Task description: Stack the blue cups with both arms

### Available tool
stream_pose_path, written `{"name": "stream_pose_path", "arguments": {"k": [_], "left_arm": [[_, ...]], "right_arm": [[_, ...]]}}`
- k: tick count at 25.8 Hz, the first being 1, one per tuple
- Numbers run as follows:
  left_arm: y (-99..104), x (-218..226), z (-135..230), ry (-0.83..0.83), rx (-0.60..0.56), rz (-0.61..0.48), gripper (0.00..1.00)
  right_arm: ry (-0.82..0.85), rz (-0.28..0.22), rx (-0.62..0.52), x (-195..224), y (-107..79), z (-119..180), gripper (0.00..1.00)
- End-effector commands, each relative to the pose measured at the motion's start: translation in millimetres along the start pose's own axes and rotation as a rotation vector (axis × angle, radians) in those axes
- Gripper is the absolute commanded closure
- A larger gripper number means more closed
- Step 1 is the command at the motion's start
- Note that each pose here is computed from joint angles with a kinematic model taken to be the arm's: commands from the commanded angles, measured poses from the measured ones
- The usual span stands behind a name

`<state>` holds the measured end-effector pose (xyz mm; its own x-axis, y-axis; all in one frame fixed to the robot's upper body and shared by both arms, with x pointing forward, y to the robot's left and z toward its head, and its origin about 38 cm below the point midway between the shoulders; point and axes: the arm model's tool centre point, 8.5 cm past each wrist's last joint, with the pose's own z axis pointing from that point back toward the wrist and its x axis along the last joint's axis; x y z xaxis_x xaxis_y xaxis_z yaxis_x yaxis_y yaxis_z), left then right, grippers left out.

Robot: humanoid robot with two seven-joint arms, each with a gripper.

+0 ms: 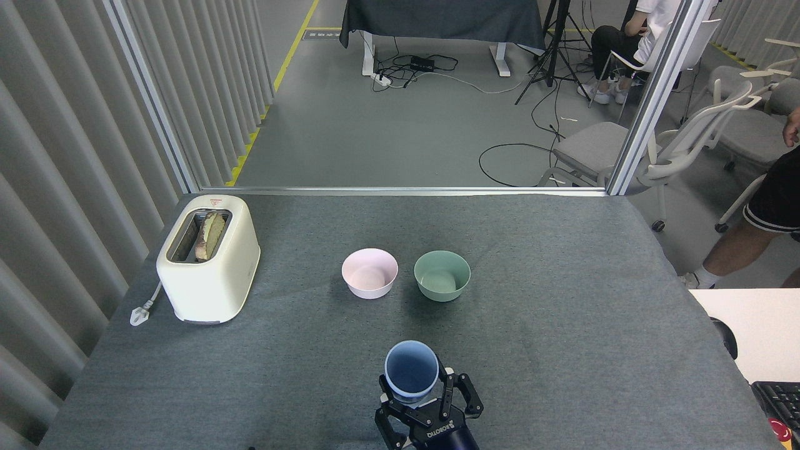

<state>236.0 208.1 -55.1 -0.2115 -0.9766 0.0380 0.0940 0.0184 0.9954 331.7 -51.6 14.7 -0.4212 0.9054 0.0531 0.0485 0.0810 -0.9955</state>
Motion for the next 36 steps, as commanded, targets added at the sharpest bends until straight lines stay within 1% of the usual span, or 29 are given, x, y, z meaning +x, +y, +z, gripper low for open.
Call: {"name": "stream_pose_path", "arguments": {"k": [1, 2, 4, 6, 7, 9, 11, 12, 13, 14, 15, 17, 19, 21, 23, 26, 29, 33, 36], "left_arm": [[0, 0, 0, 0.000, 0.000, 0.000, 0.00], [0, 0, 0, 0.000, 0.000, 0.000, 0.00], [0, 0, 0, 0.001, 0.001, 0.000, 0.00], [0, -1, 1, 0.003, 0.000, -0.001, 0.00], [0, -1, 1, 0.002, -0.001, -0.002, 0.00], [0, -1, 1, 0.002, -0.001, -0.002, 0.00], [0, -1, 1, 0.003, 0.002, 0.001, 0.00], [0, -1, 1, 0.003, 0.002, 0.001, 0.00], [0, -1, 1, 0.003, 0.002, 0.001, 0.00], [1, -1, 0, 0.004, 0.002, 0.000, 0.00], [1, -1, -1, 0.001, 0.001, 0.001, 0.00], [2, -1, -2, 0.001, 0.003, 0.000, 0.00], [2, -1, -3, 0.002, 0.003, -0.001, 0.00], [3, -2, -4, 0.002, 0.008, 0.000, 0.00], [4, -2, -4, 0.004, 0.011, -0.003, 0.00], [6, -13, -3, 0.039, 0.014, -0.002, 0.00], [11, -25, -3, 0.075, 0.031, 0.008, 0.00], [26, -36, 1, 0.100, 0.069, -0.007, 0.00], [27, -49, 6, 0.134, 0.070, -0.020, 0.00]], "right_arm": [[-0.001, -0.003, -0.030, 0, -5.9, -2, 0.00], [0.002, -0.013, -0.069, -1, -11.6, -2, 0.00], [0.015, -0.035, -0.174, -4, -27.9, -4, 0.00], [0.037, -0.049, -0.254, -12, -46.1, -4, 0.00], [0.072, -0.051, -0.281, -26, -54.4, -2, 0.00], [0.189, -0.045, -0.302, -68, -60.3, 8, 0.00], [0.297, -0.032, -0.287, -109, -55.7, 24, 0.00], [0.334, -0.019, -0.268, -129, -50.3, 37, 0.00], [0.351, -0.001, -0.235, -146, -41.0, 56, 0.00], [0.357, 0.010, -0.186, -157, -27.8, 80, 0.00], [0.357, 0.007, -0.145, -164, -15.8, 104, 0.00], [0.375, -0.026, -0.079, -167, 3.3, 145, 0.00], [0.406, -0.056, -0.017, -166, 18.6, 183, 0.00], [0.434, -0.069, 0.030, -163, 28.4, 209, 0.00], [0.453, -0.078, 0.069, -158, 35.8, 229, 0.00], [0.455, -0.077, 0.100, -156, 39.9, 242, 0.00], [0.453, -0.073, 0.090, -157, 36.8, 240, 0.00], [0.447, -0.064, 0.076, -157, 31.7, 237, 0.00], [0.446, -0.060, 0.074, -158, 30.0, 238, 0.00]]}}
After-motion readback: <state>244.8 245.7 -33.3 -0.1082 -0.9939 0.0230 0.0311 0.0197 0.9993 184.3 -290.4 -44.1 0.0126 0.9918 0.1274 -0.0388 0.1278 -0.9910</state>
